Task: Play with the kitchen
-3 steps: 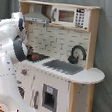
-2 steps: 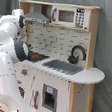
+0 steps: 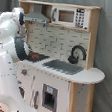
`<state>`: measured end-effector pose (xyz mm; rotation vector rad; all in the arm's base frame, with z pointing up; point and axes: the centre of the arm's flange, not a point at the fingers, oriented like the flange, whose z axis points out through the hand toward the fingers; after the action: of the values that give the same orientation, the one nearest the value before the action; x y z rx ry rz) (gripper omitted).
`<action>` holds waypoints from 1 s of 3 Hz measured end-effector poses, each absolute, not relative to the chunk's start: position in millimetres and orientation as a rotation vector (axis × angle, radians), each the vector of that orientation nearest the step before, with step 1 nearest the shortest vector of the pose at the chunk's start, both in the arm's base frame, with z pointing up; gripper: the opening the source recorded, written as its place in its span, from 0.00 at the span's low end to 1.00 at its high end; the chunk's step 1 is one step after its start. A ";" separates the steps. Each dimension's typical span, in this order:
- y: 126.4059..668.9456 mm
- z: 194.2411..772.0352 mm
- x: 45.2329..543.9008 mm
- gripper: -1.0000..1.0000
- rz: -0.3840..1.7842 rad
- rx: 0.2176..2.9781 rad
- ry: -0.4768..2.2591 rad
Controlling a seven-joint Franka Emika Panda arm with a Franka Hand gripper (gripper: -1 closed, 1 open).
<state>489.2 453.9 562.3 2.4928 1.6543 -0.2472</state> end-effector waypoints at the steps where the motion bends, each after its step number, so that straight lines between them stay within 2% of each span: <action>1: 438.1 580.5 477.0 0.00 -0.319 2.512 1.588; 3: 385.3 602.2 473.3 0.00 -0.414 2.524 1.503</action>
<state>473.3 385.3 602.2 2.5240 1.5032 -0.4142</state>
